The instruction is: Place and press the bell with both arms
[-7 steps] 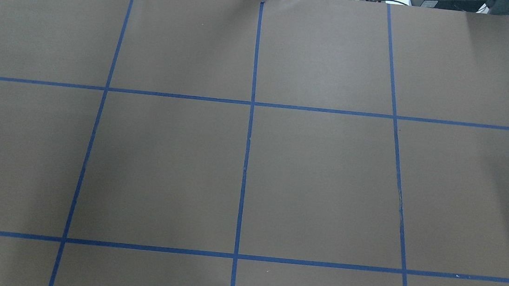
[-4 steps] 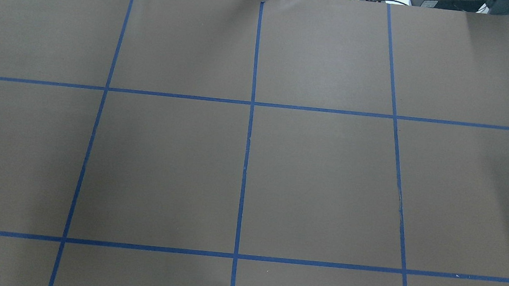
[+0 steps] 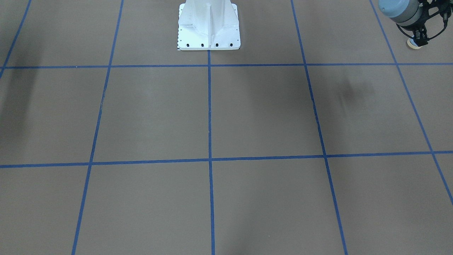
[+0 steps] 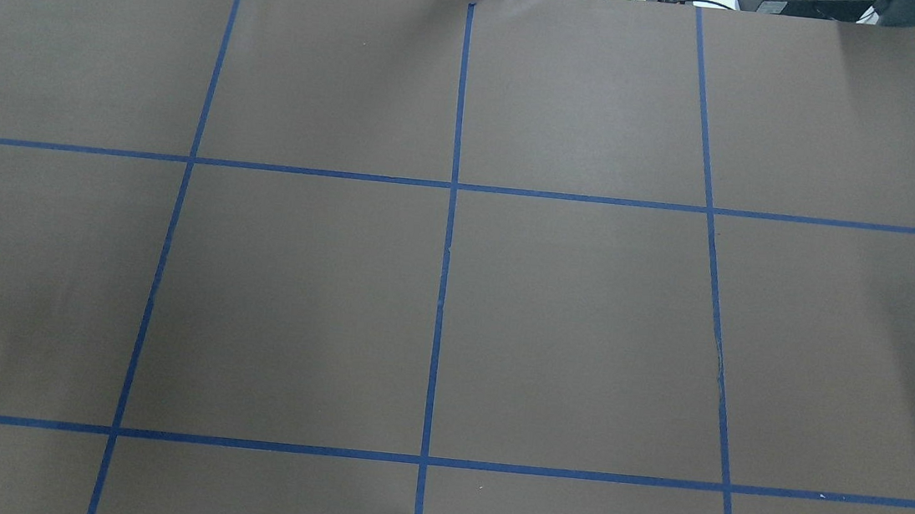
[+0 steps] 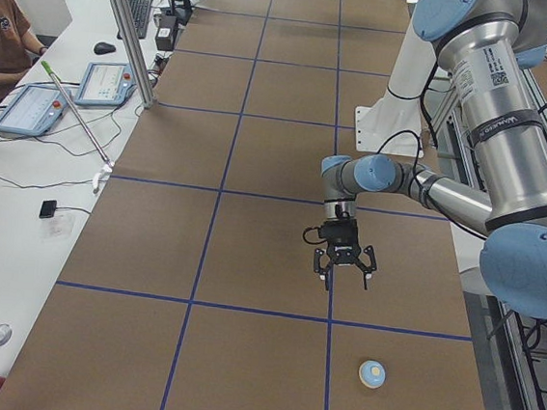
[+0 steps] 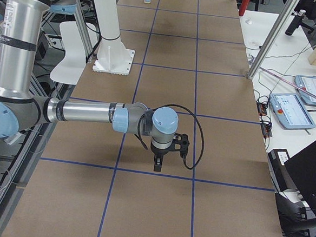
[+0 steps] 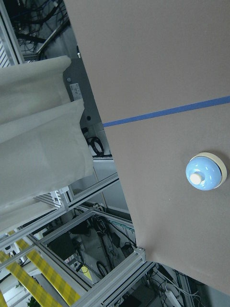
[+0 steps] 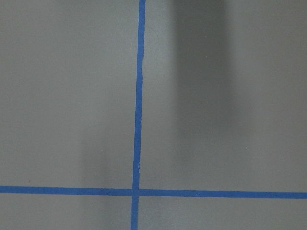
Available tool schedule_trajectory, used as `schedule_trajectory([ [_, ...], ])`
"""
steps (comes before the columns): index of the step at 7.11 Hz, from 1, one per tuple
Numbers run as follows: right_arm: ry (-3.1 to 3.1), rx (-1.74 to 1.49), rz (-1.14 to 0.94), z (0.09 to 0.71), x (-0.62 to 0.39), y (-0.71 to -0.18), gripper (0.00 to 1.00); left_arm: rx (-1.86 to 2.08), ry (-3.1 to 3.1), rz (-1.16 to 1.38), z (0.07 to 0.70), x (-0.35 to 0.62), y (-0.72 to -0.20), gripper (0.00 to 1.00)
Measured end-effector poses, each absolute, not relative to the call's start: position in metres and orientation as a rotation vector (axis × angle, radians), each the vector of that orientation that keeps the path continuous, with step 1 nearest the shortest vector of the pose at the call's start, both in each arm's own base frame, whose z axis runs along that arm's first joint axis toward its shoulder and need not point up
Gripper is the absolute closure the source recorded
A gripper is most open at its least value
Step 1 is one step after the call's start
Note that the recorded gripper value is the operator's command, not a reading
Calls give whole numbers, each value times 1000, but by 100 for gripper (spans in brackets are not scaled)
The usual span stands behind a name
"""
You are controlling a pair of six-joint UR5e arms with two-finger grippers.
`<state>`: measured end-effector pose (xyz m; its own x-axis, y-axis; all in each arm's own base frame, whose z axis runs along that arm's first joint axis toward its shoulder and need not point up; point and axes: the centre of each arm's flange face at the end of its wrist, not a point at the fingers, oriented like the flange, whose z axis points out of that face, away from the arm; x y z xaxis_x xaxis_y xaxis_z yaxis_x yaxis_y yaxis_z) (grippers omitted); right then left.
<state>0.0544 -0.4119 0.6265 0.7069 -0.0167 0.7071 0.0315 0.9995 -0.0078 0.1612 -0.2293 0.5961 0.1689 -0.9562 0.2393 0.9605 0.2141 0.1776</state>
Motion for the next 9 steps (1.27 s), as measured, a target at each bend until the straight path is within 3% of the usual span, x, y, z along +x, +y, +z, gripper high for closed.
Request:
schedule_trajectory([
  [9,-785,-19,-28,627,54,-413,0,175,-404,-1460,758,195,-179,0],
])
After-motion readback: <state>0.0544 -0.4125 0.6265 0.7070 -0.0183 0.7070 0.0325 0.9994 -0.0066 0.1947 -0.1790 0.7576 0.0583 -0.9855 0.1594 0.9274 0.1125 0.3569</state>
